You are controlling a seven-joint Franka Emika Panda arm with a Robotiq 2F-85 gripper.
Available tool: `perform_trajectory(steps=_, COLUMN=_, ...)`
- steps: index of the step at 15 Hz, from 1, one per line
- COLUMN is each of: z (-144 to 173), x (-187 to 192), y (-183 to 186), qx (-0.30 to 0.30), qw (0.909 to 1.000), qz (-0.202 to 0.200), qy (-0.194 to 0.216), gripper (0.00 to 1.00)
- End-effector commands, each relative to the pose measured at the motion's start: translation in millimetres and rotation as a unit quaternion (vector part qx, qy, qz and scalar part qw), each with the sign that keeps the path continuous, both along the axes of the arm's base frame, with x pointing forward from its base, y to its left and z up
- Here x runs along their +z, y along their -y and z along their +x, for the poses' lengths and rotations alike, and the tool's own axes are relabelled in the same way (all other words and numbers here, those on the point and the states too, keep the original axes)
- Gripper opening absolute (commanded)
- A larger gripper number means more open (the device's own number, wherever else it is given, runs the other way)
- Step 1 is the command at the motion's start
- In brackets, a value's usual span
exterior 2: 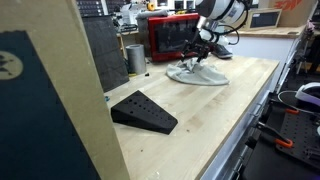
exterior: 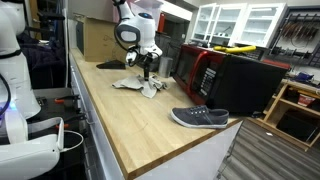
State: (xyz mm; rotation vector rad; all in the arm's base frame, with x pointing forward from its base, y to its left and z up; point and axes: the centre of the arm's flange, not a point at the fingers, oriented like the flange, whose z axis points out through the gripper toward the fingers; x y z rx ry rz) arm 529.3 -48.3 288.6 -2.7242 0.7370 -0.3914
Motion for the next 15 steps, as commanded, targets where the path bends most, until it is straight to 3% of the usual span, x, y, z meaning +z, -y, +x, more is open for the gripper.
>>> perform_trajectory(steps=1, z=-12.3, x=11.3, y=0.0, qx=0.008, qw=0.9998, qz=0.014, qy=0.008, gripper=1.00)
perform_trajectory(steps=7, z=-11.9, x=8.1, y=2.6, qx=0.005, qw=0.9998, qz=0.019, qy=0.007, gripper=1.00)
perform_trajectory(steps=8, z=-12.5, x=7.5, y=3.1, qx=0.006, qw=0.9998, qz=0.019, qy=0.008, gripper=0.75)
perform_trajectory(steps=10, z=-14.1, x=7.4, y=4.4, qx=0.009, qw=0.9998, qz=0.018, qy=0.008, gripper=0.68)
perform_trajectory(steps=15, z=-18.7, x=11.5, y=5.0, qx=0.021, qw=0.9996, qz=0.015, qy=0.014, gripper=0.27)
